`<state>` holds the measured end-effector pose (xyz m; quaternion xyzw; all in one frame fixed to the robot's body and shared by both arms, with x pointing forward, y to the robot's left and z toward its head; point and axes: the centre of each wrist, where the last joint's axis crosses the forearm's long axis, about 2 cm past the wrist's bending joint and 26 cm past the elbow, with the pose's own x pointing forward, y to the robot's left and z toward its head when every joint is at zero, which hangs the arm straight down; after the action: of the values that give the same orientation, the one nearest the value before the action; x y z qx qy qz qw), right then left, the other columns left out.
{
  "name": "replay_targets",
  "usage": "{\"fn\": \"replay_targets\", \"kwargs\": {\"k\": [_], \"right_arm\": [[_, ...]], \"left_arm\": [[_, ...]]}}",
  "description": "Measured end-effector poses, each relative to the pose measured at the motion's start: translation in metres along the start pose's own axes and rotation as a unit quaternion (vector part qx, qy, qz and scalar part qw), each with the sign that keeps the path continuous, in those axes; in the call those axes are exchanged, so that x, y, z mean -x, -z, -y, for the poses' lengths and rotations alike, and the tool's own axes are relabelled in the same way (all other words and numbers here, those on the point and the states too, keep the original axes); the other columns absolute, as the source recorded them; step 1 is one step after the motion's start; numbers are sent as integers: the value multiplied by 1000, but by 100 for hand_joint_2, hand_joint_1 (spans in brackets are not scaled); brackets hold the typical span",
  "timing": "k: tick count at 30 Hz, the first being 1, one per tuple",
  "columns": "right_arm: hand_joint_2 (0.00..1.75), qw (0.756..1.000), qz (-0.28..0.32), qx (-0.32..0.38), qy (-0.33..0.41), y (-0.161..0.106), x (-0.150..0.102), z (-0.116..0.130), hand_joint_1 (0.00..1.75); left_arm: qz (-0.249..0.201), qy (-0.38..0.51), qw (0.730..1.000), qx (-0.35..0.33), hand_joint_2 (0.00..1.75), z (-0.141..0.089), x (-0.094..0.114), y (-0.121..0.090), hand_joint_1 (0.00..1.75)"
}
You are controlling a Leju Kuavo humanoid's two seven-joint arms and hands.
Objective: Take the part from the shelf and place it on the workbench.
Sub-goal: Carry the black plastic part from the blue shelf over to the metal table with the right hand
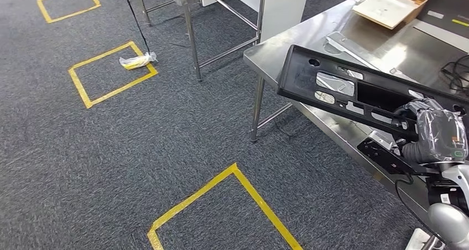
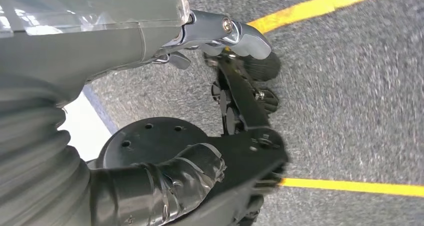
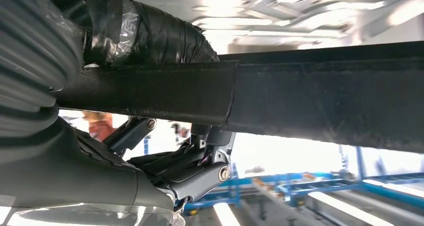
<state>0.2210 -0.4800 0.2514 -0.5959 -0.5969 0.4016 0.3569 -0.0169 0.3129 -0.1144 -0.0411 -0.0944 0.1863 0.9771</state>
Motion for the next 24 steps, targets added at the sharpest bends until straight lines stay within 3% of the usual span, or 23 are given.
{"fn": "replay_targets", "kwargs": {"k": [19, 24], "right_arm": [[175, 999, -26, -32, -22, 0, 10, -14, 175], [175, 997, -28, -28, -72, 2, 11, -19, 175]], "left_arm": [[9, -5, 1000, 12, 175, 5, -4, 1, 0], [12, -3, 1000, 16, 175, 8, -6, 2, 0]]}}
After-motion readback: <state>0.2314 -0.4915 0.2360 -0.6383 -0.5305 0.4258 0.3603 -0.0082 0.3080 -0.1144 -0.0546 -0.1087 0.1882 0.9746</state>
